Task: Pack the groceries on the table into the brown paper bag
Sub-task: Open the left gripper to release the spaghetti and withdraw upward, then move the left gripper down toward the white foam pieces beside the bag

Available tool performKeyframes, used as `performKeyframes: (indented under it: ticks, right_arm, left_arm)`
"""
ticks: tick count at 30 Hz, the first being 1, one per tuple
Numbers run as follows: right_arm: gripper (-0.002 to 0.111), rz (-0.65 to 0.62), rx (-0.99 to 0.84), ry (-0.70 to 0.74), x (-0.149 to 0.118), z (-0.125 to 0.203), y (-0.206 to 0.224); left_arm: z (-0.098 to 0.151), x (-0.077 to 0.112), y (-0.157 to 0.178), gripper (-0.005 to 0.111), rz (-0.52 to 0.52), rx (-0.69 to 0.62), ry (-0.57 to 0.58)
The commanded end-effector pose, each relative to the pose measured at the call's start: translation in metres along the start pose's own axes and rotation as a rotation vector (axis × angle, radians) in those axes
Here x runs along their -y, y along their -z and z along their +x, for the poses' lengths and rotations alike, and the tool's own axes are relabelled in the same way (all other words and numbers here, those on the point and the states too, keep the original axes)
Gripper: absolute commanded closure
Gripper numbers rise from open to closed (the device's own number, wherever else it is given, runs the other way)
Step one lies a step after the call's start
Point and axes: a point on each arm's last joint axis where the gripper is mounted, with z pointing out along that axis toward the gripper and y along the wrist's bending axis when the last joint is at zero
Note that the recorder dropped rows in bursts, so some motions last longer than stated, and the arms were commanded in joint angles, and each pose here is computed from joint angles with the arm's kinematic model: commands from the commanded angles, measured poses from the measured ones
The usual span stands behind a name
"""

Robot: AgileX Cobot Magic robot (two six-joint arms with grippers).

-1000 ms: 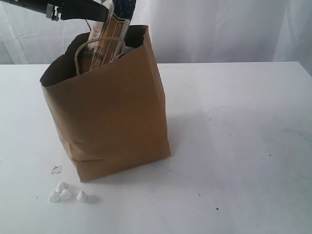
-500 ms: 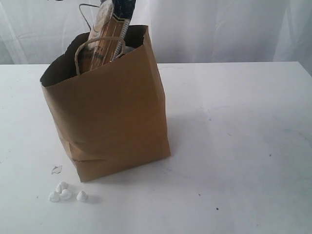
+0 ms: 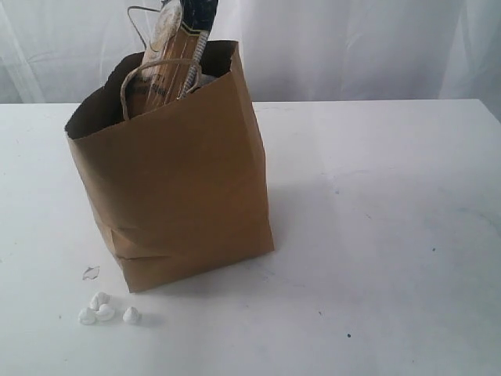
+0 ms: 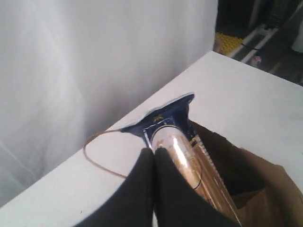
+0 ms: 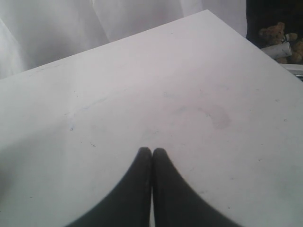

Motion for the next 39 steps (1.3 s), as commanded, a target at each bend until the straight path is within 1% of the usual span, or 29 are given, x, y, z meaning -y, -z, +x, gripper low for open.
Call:
performKeyframes:
  ticks: [1, 2, 3, 4, 5, 8, 10, 12, 14, 15, 18, 21, 23, 24, 27, 28, 30, 33, 34, 36, 38, 39]
  right_arm:
    - [0.108, 0.004, 0.0, 0.006, 0.001, 0.001, 0.0]
    - [0.108, 0.004, 0.0, 0.006, 0.001, 0.001, 0.0]
    - [0.108, 0.004, 0.0, 0.006, 0.001, 0.001, 0.0]
    - [0.108, 0.004, 0.0, 0.006, 0.001, 0.001, 0.0]
    - [0.108, 0.004, 0.0, 0.006, 0.001, 0.001, 0.0]
    - [0.108, 0.004, 0.0, 0.006, 0.001, 0.001, 0.0]
    - [0.108, 0.004, 0.0, 0.006, 0.001, 0.001, 0.0]
    - [0.108, 0.004, 0.0, 0.006, 0.001, 0.001, 0.0]
    - [0.108, 0.004, 0.0, 0.006, 0.001, 0.001, 0.0]
    - [0.108, 0.007, 0.003, 0.006, 0.001, 0.001, 0.0]
    - [0.108, 0.017, 0.014, 0.006, 0.002, 0.0, 0.0]
    - [0.108, 0.019, 0.018, 0.026, 0.002, -0.001, 0.0]
    - [0.108, 0.017, 0.02, 0.095, 0.002, -0.001, 0.0]
    - [0.108, 0.012, 0.021, 0.187, 0.001, -0.001, 0.0]
    - [0.108, -0.042, -0.002, 0.553, -0.004, 0.001, 0.0]
    - [0.108, -0.072, -0.014, 0.635, -0.007, 0.0, 0.0]
    - [0.108, -0.144, -0.046, 0.793, -0.014, -0.002, 0.001]
    - [0.108, -0.255, -0.095, 0.999, -0.023, -0.005, 0.005]
    - [0.108, -0.275, -0.105, 1.018, -0.024, -0.004, 0.005]
    - [0.108, -0.28, -0.113, 1.002, -0.025, -0.004, 0.005]
    - [0.108, -0.277, -0.117, 0.966, -0.025, -0.004, 0.005]
    - [0.108, -0.274, -0.123, 0.925, -0.025, -0.004, 0.005]
  left_arm:
    - [0.0, -0.012, 0.035, 0.107, -0.168, -0.033, 0.249]
    - [0.003, -0.016, 0.04, 0.107, -0.211, -0.052, 0.287]
    - [0.009, -0.021, 0.049, 0.107, -0.296, -0.089, 0.381]
    - [0.011, -0.022, 0.052, 0.107, -0.322, -0.097, 0.407]
    - [0.019, -0.021, 0.058, 0.107, -0.37, -0.124, 0.452]
    - [0.035, -0.007, 0.067, 0.107, -0.412, -0.153, 0.499]
    - [0.05, 0.006, 0.073, 0.107, -0.45, -0.118, 0.54]
    - [0.063, 0.023, 0.085, 0.107, -0.512, -0.045, 0.535]
    - [0.076, 0.046, 0.104, 0.107, -0.59, 0.057, 0.5]
    - [0.082, 0.055, 0.11, 0.107, -0.614, 0.083, 0.475]
    - [0.103, 0.081, 0.125, 0.107, -0.66, 0.108, 0.378]
    - [0.122, 0.111, 0.14, 0.107, -0.665, 0.113, 0.304]
    - [0.134, 0.132, 0.149, 0.107, -0.657, 0.127, 0.29]
    - [0.141, 0.141, 0.152, 0.107, -0.65, 0.129, 0.283]
    - [0.158, 0.166, 0.161, 0.107, -0.63, 0.129, 0.26]
    - [0.163, 0.173, 0.163, 0.107, -0.626, 0.127, 0.25]
    - [0.172, 0.185, 0.167, 0.107, -0.612, 0.127, 0.238]
    - [0.183, 0.195, 0.169, 0.107, -0.603, 0.128, 0.23]
    - [0.185, 0.197, 0.169, 0.107, -0.602, 0.128, 0.228]
    - [0.192, 0.197, 0.166, 0.107, -0.593, 0.109, 0.238]
    - [0.198, 0.198, 0.163, 0.107, -0.575, 0.074, 0.251]
    - [0.202, 0.198, 0.161, 0.107, -0.56, 0.045, 0.263]
